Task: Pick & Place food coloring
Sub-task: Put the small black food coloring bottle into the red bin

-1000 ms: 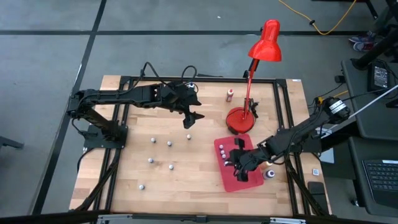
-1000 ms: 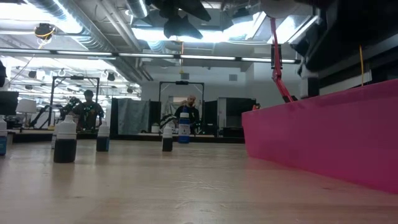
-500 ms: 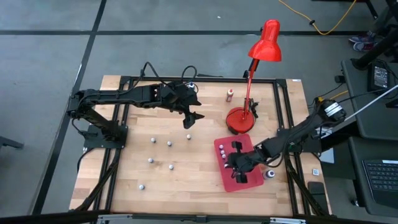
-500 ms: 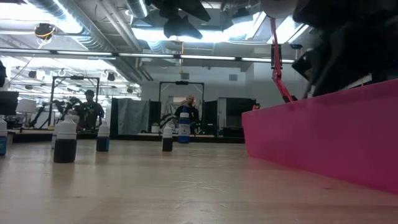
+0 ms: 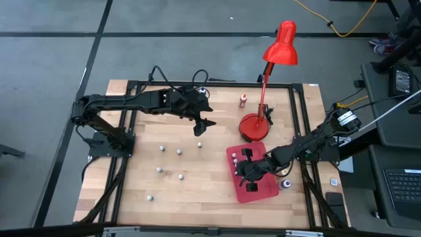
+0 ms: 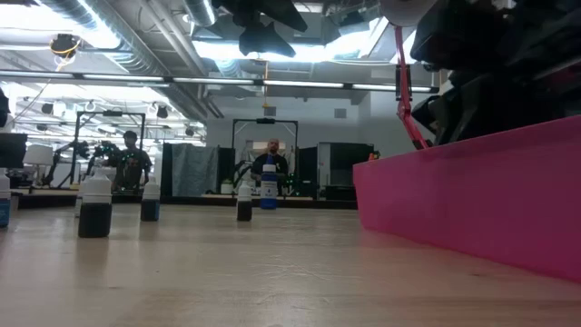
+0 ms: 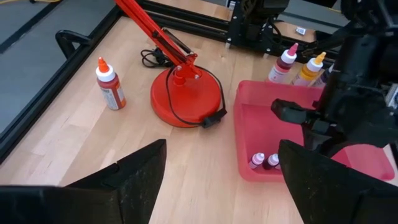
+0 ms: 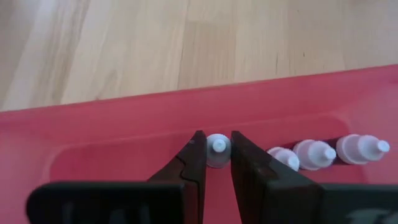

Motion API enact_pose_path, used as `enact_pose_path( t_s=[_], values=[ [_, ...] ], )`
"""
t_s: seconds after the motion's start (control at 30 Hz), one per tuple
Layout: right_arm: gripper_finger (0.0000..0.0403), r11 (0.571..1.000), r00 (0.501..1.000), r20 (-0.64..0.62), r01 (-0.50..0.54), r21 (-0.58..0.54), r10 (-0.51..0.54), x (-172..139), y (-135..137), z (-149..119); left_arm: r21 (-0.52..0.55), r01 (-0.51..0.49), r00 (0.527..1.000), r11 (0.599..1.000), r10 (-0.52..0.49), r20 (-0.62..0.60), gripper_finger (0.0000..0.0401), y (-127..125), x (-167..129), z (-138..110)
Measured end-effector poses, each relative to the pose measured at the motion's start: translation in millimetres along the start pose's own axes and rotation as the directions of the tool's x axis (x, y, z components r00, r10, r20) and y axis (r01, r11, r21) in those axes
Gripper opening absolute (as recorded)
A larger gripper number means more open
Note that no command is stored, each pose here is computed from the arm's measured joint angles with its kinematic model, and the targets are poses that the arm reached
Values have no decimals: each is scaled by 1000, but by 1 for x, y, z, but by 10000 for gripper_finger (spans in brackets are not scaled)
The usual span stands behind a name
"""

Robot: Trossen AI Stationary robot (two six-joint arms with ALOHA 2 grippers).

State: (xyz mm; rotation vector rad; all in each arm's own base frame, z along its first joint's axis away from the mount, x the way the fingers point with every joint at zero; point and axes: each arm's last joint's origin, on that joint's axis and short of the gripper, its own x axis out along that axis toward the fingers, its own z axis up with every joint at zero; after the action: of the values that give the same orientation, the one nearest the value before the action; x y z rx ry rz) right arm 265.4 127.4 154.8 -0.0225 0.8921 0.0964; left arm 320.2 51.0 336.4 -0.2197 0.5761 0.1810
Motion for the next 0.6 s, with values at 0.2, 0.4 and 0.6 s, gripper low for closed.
enact_pose_path(
  t_s=[0.2, 0.4, 0.6],
  values=[
    [56, 1000, 1000, -13, -1, -7, 1, 9, -2, -1, 0, -1, 1000, 1000, 1, -8, 299, 0, 0, -1],
    [56, 1000, 1000, -28, 7, -11, -7, 11, -3, -3, 8, -1, 1000, 1000, 1, -8, 300, 0, 0, -1],
    [81, 1000, 999, -31, 22, -10, -23, 11, -4, -4, 9, -1, 1000, 1000, 1, -8, 299, 0, 0, -1]
  ],
)
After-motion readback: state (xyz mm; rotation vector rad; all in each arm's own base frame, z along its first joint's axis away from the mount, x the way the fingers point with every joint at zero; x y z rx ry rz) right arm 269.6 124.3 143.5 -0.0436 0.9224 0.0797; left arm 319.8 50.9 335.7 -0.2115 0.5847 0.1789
